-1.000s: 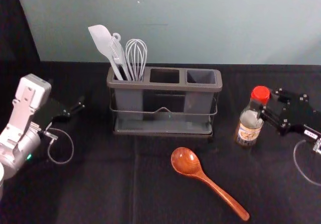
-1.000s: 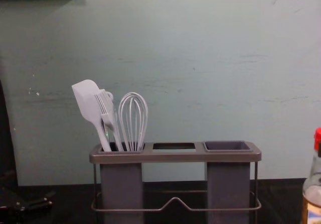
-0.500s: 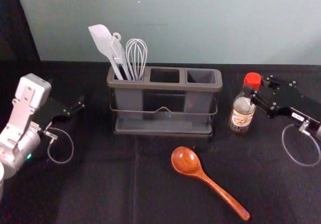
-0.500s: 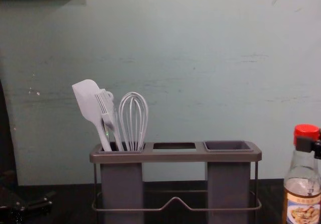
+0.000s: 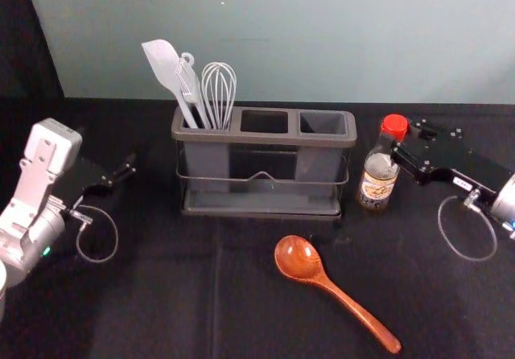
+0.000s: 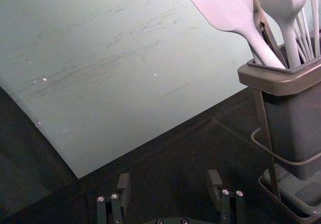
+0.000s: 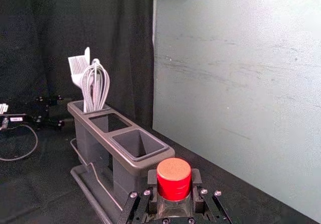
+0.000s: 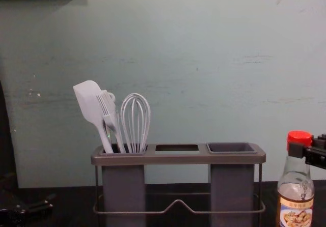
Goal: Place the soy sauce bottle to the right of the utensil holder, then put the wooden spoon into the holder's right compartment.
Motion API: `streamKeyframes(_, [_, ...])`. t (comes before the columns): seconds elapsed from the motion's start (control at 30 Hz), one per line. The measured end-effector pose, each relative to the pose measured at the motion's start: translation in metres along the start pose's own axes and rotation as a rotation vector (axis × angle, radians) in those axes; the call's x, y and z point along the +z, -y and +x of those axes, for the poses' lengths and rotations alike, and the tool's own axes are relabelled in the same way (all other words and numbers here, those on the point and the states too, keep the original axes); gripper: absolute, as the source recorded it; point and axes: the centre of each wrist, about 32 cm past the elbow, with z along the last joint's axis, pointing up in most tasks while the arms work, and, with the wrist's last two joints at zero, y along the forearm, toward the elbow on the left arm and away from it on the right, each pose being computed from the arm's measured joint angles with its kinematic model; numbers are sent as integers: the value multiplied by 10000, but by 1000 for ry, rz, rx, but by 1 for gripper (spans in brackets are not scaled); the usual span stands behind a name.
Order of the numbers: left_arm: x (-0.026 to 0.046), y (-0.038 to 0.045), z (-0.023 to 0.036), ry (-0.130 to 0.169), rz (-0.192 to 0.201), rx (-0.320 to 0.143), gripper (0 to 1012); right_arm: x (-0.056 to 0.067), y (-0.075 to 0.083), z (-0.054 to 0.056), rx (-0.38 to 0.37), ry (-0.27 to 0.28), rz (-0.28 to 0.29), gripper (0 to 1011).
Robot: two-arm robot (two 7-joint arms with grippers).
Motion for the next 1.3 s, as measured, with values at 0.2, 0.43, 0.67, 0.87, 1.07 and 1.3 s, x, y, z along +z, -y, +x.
streamKeyframes(0.2, [0,0,0,0,0,0,1005,-52,-23,0,-2,-11,2,375])
streamKeyframes(0.43, [0,0,0,0,0,0,1005,-107,-42,4,-8,-17,-3,375])
streamKeyframes(0.67, [0,0,0,0,0,0,1005,-125,-43,3,-11,-18,-8,377])
streamKeyframes(0.87, [0,0,0,0,0,0,1005,-135,-38,4,-17,-19,-10,377])
streamKeyframes(1.07, [0,0,0,0,0,0,1005,-144,-35,4,-26,-29,-11,375])
streamKeyframes(1.3, [0,0,0,0,0,0,1005,-145,-33,4,-26,-29,-11,381])
